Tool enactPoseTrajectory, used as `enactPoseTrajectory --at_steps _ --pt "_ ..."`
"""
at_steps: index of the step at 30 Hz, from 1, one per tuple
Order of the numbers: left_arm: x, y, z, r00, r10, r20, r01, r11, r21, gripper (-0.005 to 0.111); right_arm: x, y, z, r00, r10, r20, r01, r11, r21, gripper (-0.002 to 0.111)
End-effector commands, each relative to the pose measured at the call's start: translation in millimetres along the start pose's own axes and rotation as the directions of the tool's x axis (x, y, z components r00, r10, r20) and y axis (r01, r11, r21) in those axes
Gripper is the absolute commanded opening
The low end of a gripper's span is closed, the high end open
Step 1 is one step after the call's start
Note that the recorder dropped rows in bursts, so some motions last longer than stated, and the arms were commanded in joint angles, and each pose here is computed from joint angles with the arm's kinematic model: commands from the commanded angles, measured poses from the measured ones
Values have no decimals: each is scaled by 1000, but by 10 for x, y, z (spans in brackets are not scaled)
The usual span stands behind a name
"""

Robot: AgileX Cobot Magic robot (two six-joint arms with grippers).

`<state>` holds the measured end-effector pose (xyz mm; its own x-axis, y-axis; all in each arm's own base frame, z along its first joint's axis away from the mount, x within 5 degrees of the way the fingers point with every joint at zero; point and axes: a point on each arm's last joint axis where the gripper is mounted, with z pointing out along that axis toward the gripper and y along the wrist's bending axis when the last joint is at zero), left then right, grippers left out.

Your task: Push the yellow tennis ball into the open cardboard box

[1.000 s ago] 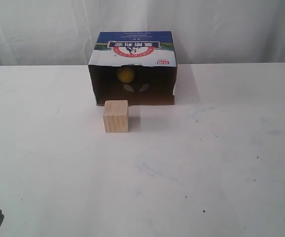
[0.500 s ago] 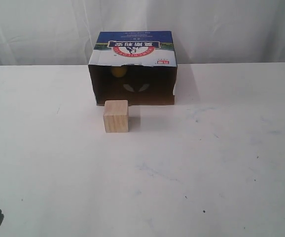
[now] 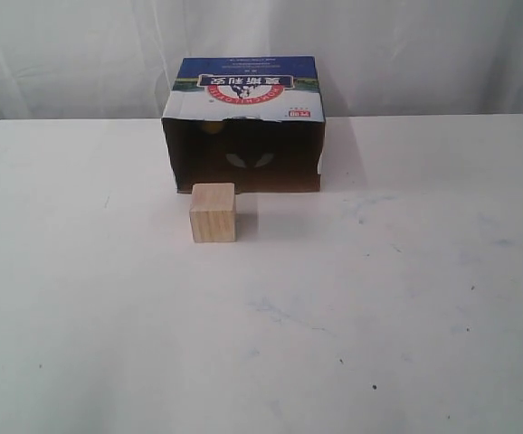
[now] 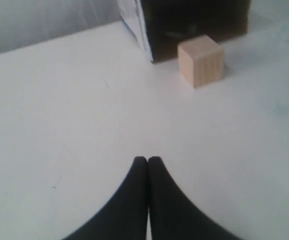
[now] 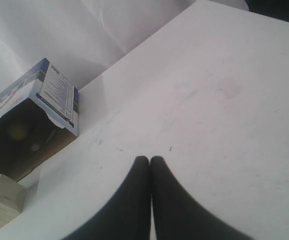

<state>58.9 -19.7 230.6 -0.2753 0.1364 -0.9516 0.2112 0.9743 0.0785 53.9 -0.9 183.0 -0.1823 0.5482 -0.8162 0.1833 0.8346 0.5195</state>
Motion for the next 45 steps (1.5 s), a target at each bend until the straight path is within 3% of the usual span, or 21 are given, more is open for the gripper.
enactPoseTrajectory --at_steps 1,4,7,10,13,15,20,23,27,45 --pt "133 97 -44 986 -83 144 105 982 -155 0 1 -2 -1 1000 1 6 -1 1000 -1 0" --pt "345 185 60 970 -106 219 159 957 -243 0 1 -2 -1 1000 1 6 -1 1000 -1 0" --pt "355 211 66 956 -111 273 184 948 -258 0 1 -2 -1 1000 1 6 -1 1000 -1 0" --pt "433 127 105 973 -150 175 179 971 -160 0 1 -2 -1 1000 1 6 -1 1000 -1 0" --pt "632 -40 125 962 -263 -70 262 965 -14 0 1 -2 -1 1000 1 6 -1 1000 -1 0" --pt "733 -90 109 951 -245 -190 252 968 12 0 1 -2 -1 1000 1 6 -1 1000 -1 0" --pt "701 -71 99 967 -217 -132 219 976 3 0 1 -2 -1 1000 1 6 -1 1000 -1 0" --pt "596 3 106 978 -208 -2 208 977 -52 0 1 -2 -1 1000 1 6 -1 1000 -1 0" --pt "622 28 104 992 -126 -32 123 989 -82 0 1 -2 -1 1000 1 6 -1 1000 -1 0" --pt "622 29 103 993 -117 -32 114 990 -83 0 1 -2 -1 1000 1 6 -1 1000 -1 0"
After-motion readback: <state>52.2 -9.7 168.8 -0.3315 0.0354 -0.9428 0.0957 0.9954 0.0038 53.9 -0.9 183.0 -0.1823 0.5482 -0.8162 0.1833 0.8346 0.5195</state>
